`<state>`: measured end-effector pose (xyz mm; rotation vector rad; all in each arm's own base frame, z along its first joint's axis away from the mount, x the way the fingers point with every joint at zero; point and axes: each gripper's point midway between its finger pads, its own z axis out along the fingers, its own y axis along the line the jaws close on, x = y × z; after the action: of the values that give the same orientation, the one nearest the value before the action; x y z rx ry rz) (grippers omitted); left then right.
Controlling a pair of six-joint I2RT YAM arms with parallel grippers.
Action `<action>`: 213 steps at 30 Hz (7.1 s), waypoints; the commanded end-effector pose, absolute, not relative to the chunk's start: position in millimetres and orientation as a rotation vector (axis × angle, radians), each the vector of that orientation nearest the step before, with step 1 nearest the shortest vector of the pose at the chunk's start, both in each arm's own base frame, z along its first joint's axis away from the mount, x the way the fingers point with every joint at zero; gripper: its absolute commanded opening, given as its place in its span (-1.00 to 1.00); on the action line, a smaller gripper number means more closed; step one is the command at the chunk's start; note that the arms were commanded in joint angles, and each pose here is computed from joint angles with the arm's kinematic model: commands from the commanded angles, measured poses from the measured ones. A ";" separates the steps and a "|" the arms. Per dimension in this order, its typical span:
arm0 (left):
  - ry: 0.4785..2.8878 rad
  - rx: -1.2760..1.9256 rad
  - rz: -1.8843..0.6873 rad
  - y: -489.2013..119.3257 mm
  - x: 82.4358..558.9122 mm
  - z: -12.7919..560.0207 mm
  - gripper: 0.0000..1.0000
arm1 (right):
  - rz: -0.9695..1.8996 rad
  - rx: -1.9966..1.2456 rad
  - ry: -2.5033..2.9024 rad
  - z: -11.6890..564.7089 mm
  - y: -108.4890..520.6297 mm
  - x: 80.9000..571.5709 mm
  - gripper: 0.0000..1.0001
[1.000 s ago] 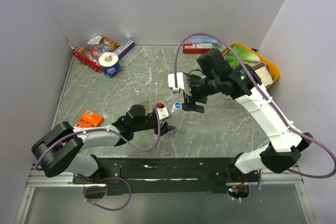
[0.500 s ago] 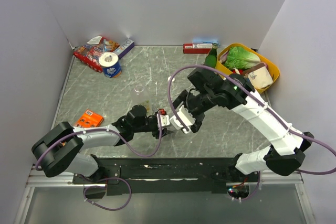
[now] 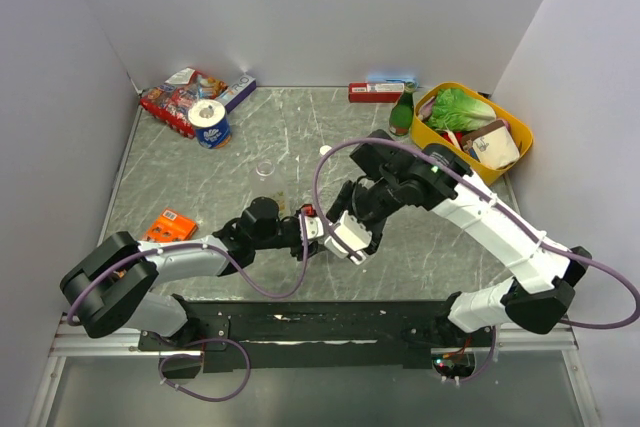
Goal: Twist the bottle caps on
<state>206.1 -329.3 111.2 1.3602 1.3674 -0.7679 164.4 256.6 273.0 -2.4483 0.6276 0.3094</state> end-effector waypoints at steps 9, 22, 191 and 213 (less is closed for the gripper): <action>1.273 1.350 -0.779 -340.1 212.6 136.5 -0.98 | 0.451 -2.615 0.747 251.5 216.8 129.0 0.11; 1.258 1.346 -0.751 -338.5 216.2 138.8 -0.98 | 0.494 -2.597 0.926 243.5 220.3 133.5 -0.26; 1.301 1.384 -0.739 -337.7 222.6 141.9 -0.98 | 0.479 -2.170 1.124 267.1 258.1 171.4 0.13; 1.477 0.856 -0.538 -332.6 288.2 179.5 -0.98 | 0.721 -1.643 1.998 246.6 274.9 208.2 -1.00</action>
<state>246.9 -324.5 113.4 1.1596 1.5663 -0.5992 216.8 268.5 252.2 -1.8776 1.7038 0.5572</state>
